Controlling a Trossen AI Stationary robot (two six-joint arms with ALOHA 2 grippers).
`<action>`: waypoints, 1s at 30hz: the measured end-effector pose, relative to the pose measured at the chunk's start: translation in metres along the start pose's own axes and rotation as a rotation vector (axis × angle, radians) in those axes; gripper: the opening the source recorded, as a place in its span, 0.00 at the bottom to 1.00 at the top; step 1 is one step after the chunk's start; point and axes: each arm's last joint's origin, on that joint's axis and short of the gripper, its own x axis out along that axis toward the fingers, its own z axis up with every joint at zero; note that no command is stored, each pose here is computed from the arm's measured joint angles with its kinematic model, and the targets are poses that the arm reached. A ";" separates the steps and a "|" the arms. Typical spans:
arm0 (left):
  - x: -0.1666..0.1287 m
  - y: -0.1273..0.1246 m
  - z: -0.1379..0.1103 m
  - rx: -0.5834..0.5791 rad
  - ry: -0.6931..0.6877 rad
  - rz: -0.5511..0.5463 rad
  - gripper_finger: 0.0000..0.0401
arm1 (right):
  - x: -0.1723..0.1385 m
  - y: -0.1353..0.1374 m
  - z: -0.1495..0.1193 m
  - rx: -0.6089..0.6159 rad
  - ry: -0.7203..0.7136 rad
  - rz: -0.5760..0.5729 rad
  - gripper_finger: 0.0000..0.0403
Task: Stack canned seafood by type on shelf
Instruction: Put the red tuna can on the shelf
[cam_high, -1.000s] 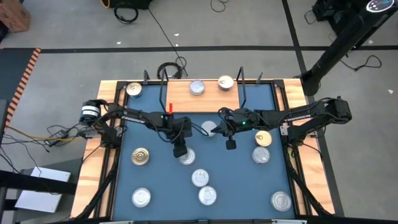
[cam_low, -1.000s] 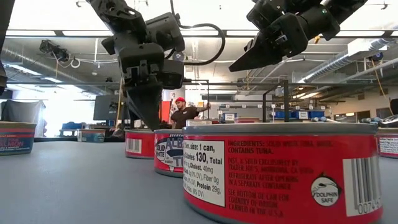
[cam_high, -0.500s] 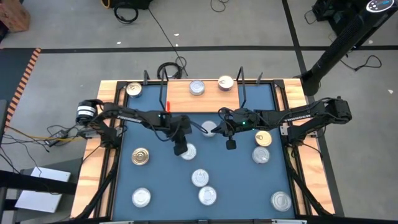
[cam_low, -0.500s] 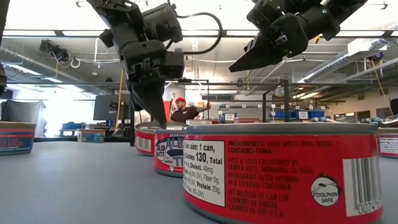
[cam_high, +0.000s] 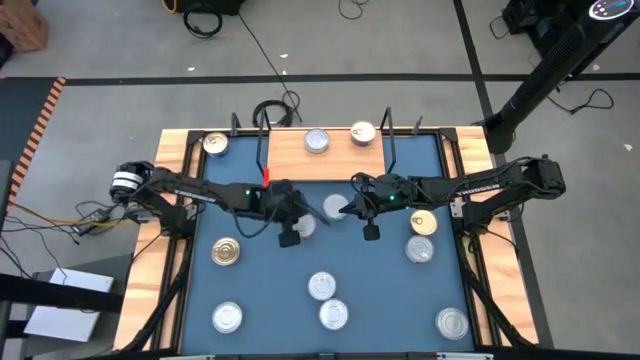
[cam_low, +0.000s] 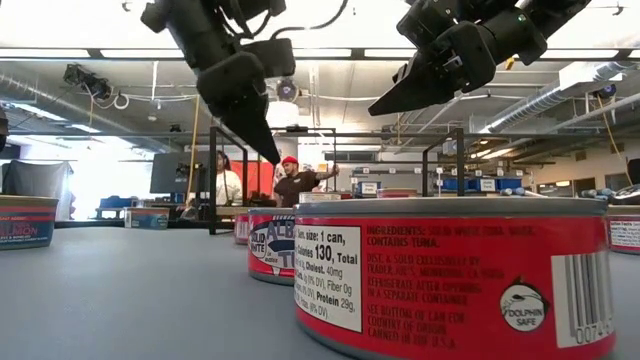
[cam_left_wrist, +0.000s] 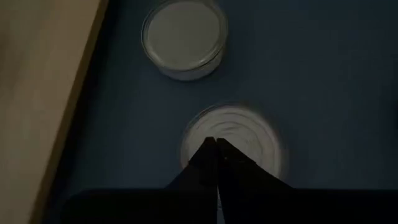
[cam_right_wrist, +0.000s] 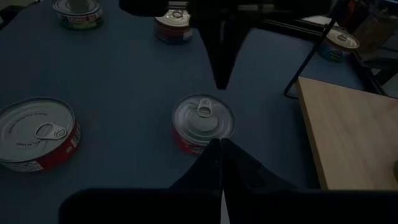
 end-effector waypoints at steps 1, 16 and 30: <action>-0.001 -0.003 0.000 0.018 -0.005 0.011 0.00 | 0.000 0.000 0.000 0.000 0.000 0.000 0.03; -0.003 -0.048 -0.014 0.260 0.042 -0.119 0.14 | 0.000 0.000 0.000 0.000 0.000 0.000 0.03; 0.031 -0.053 -0.026 0.382 0.153 -0.040 0.26 | 0.000 0.000 0.000 0.000 -0.003 -0.001 0.03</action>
